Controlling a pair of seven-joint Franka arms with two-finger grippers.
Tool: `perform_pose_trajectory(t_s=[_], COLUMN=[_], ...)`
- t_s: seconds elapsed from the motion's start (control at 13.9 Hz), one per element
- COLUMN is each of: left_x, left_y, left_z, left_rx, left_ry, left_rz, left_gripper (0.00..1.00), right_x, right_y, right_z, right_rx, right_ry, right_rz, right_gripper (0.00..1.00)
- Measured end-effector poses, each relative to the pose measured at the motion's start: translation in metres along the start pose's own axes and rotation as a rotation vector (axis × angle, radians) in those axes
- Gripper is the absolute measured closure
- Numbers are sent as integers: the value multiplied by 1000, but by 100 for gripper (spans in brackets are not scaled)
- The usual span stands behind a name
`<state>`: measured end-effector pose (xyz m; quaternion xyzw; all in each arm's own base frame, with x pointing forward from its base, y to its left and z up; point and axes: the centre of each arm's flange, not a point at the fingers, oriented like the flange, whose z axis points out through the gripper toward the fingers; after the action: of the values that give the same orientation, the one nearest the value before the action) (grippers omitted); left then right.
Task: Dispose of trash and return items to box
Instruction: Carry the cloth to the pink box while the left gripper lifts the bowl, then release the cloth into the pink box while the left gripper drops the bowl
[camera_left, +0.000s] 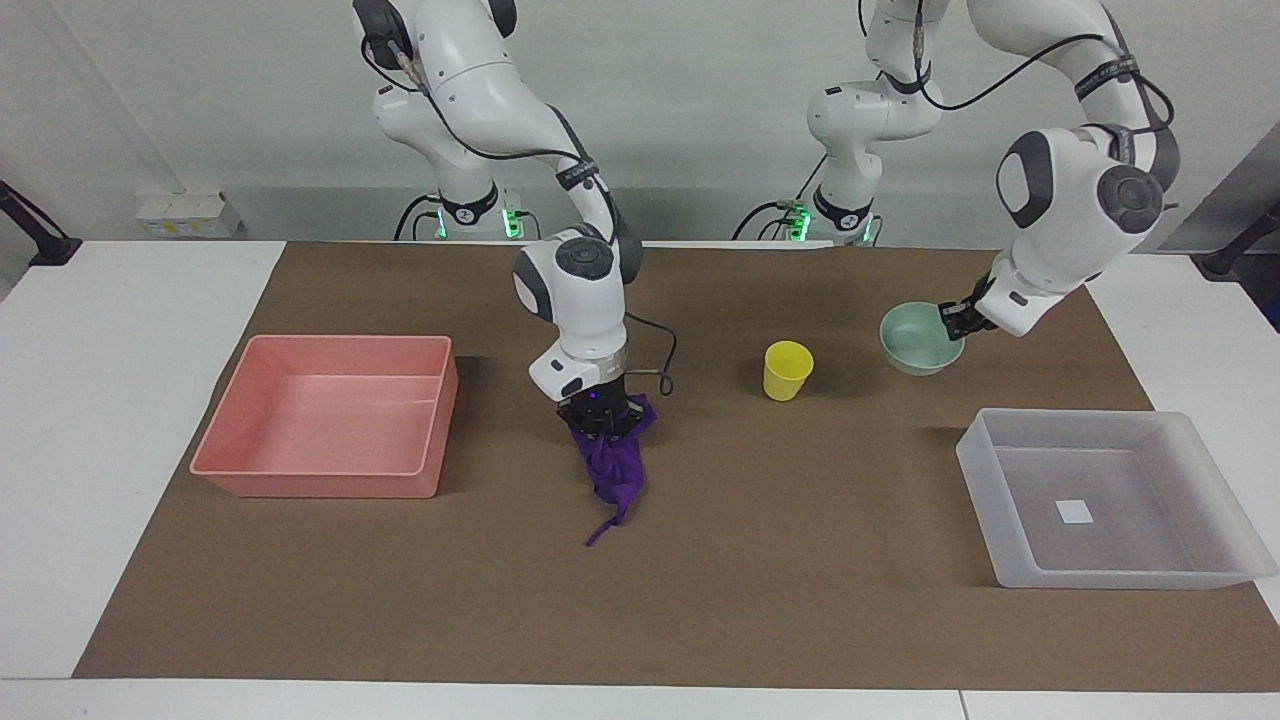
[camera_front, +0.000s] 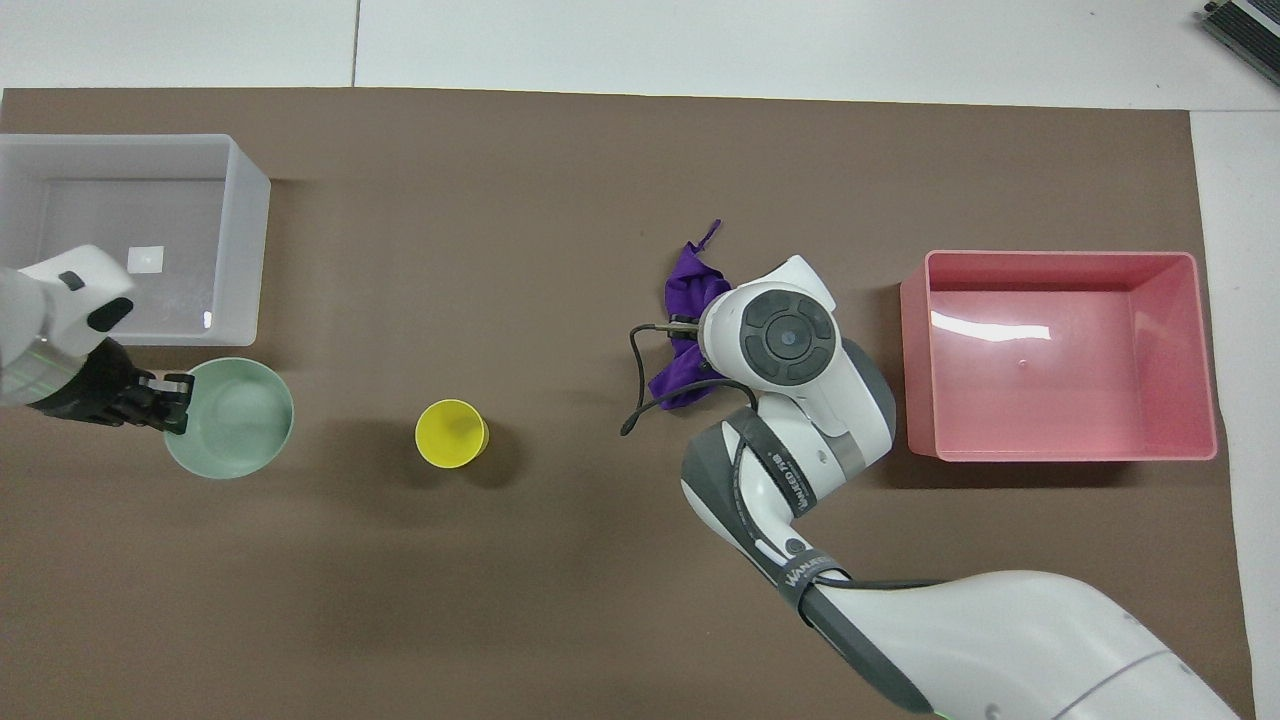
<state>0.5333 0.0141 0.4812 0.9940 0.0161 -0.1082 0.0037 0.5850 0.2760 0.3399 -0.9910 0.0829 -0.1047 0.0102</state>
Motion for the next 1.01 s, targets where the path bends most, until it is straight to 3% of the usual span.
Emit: perform_pose_trajectory(t_s=[0.22,0.43,0.72,0.86,1.01], left_x=[22,73,153,173,184], left_y=[-26,-80,-134,-150,-163], left_z=[-55,-60,-16,17,55], left_rx=[-11,-29,-32,-34,-41], left_ry=[98,155,336,350,309], left_rz=[-43,-117,-181,-202,-209], left_gripper=[98,98,98,98,98], right_x=[27,40,36,36,42], right_y=[45,92,146,173,206], right_z=[-79,-139,-188,-192,-188], right_rx=[-40,-74,-151,-189,-208], right_ry=[23,39,-13,-55,-92], right_rz=[81,161,232,277,371], right_gripper=[89,89,89,89,89])
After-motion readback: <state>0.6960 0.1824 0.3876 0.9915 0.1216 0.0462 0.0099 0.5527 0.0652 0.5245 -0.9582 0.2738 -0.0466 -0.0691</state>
